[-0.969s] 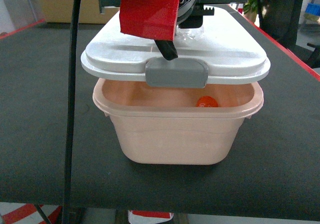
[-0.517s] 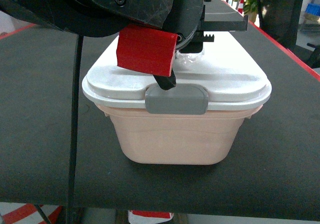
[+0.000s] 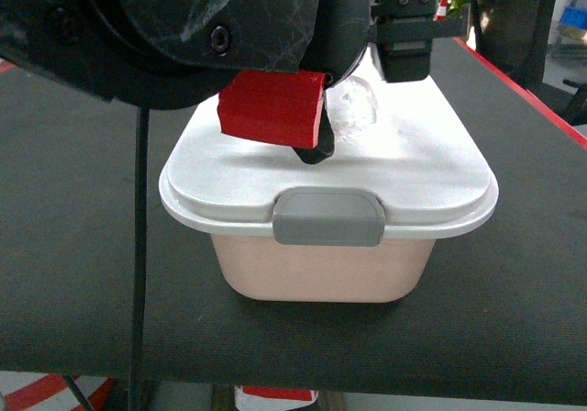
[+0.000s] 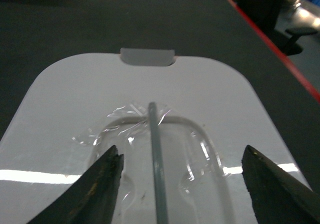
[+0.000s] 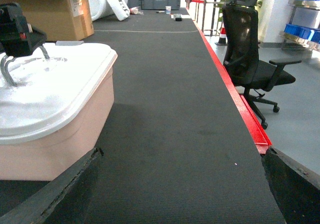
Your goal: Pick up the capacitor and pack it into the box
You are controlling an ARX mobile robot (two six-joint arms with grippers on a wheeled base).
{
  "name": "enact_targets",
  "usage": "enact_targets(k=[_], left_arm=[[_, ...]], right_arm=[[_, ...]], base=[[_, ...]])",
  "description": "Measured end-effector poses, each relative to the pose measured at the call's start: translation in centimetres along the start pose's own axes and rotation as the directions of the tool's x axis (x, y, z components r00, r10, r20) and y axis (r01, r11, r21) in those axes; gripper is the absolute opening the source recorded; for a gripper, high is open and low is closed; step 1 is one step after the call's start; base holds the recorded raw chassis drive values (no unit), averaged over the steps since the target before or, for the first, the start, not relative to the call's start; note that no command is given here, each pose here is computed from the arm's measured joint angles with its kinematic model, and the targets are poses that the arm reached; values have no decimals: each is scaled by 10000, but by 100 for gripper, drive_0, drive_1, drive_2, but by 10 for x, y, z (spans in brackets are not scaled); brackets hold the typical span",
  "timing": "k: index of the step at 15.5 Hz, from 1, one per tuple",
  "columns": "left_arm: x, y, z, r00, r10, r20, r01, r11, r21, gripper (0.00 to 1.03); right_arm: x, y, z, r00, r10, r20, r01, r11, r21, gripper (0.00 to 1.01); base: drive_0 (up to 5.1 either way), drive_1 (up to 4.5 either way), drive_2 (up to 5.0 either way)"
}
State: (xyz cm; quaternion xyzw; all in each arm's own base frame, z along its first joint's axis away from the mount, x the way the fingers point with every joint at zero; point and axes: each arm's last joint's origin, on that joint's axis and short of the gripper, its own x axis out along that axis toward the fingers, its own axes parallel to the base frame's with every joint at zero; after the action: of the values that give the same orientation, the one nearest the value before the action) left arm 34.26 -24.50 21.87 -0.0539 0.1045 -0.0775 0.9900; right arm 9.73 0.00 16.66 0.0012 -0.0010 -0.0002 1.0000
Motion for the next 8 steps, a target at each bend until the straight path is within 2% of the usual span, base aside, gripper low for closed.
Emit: enact_targets(k=[2,3,4,5,6,8], left_arm=[[-8,5,17,9947,-441,924,482,9979,-429,92],[-18,12,36,9845,-500,1681,601,9967,-554,100],[-28,26,55,9700,-411,2397,593,9958,-692,97],[-36,42,65,9551,-279,2949,503,9964,-686,98],[-47,62,66,9448,-37,3275,233,9981,-562,98],[-76,103,50,9352,471,3509,-466,9989,-98,98]], right_arm=[[0,0,0,10000,0,-4,0,10000,0,98],[0,0,0,10000,0,-4,0,10000,0,98],[0,0,0,10000,-4,-4,4,10000,0,98],[0,0,0,10000,0,-4,0,10000,0,98],[0,0,0,10000,0,-4,0,10000,0,98],[0,0,0,10000,0,-4,0,10000,0,98]], base=[[0,0,0],[0,0,0],[0,0,0],[0,0,0],[0,0,0],[0,0,0]])
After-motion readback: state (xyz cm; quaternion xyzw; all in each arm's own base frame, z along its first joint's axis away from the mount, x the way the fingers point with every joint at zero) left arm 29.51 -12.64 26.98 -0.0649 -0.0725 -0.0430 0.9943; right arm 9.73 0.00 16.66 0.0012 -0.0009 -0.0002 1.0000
